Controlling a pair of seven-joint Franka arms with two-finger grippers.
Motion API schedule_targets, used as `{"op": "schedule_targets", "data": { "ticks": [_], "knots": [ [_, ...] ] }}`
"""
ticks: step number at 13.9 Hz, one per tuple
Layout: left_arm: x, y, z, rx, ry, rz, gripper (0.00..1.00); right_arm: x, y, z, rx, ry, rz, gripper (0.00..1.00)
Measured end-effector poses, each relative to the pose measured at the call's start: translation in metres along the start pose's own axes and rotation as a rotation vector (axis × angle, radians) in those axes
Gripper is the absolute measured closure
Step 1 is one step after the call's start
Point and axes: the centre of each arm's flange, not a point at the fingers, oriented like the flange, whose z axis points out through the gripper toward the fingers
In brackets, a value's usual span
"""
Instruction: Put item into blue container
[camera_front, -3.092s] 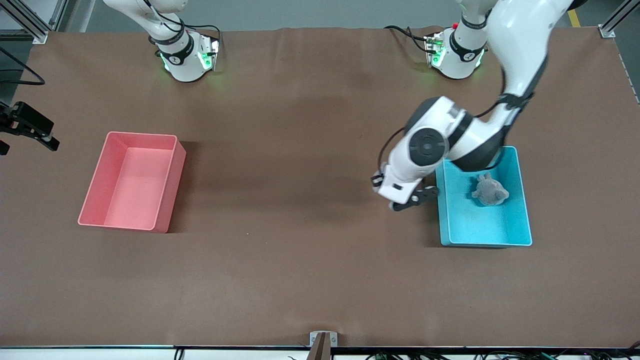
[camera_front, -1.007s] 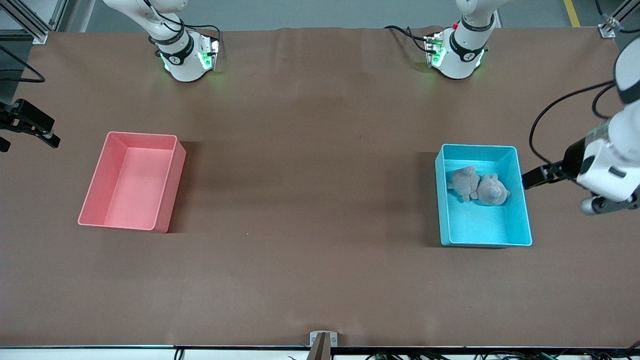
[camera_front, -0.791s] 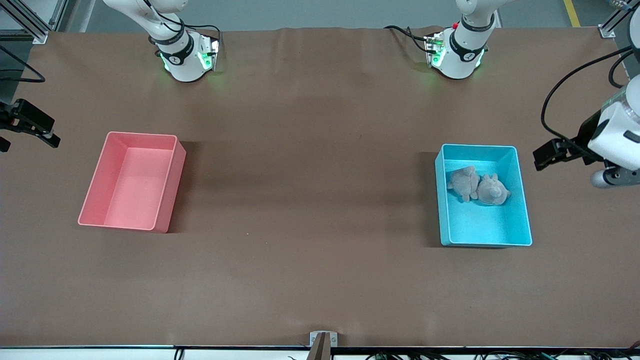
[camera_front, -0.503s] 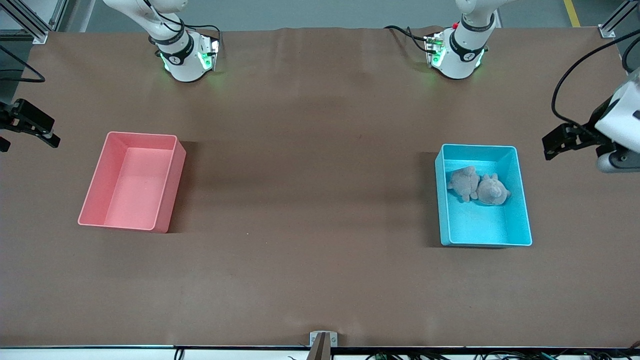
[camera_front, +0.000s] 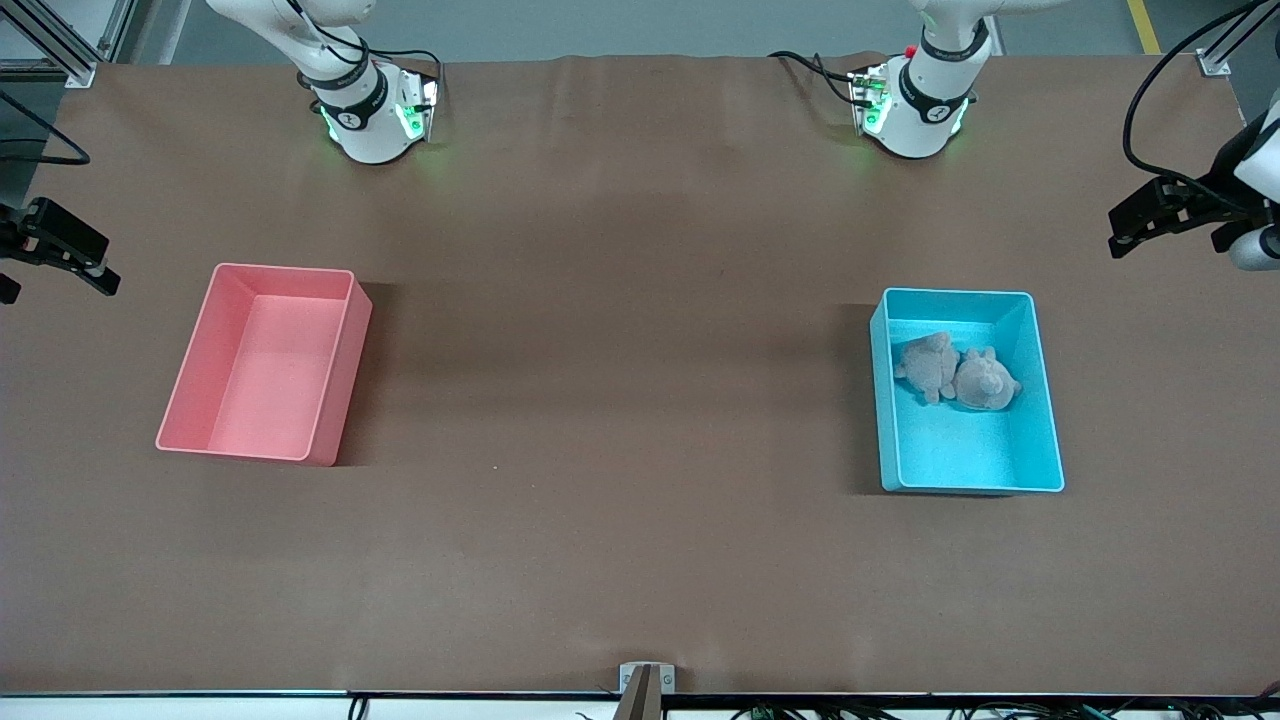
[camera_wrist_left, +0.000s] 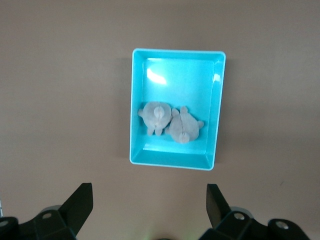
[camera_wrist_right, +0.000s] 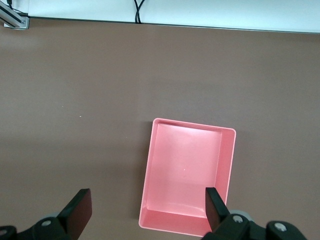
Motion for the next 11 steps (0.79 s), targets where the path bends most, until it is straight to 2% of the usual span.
{"op": "schedule_targets", "data": {
  "ticks": [3,6,11],
  "knots": [
    [-0.021,0.006,0.000,-0.033,-0.010,0.002,0.00,0.000,0.000,0.000,0.000,0.000,0.000,0.00],
    [-0.042,0.011,-0.004,-0.044,0.021,0.008,0.00,0.000,0.000,0.000,0.000,-0.001,0.000,0.00],
    [-0.048,0.029,-0.005,-0.054,0.046,0.030,0.00,0.000,0.000,0.000,0.000,-0.001,0.000,0.00]
  ]
}}
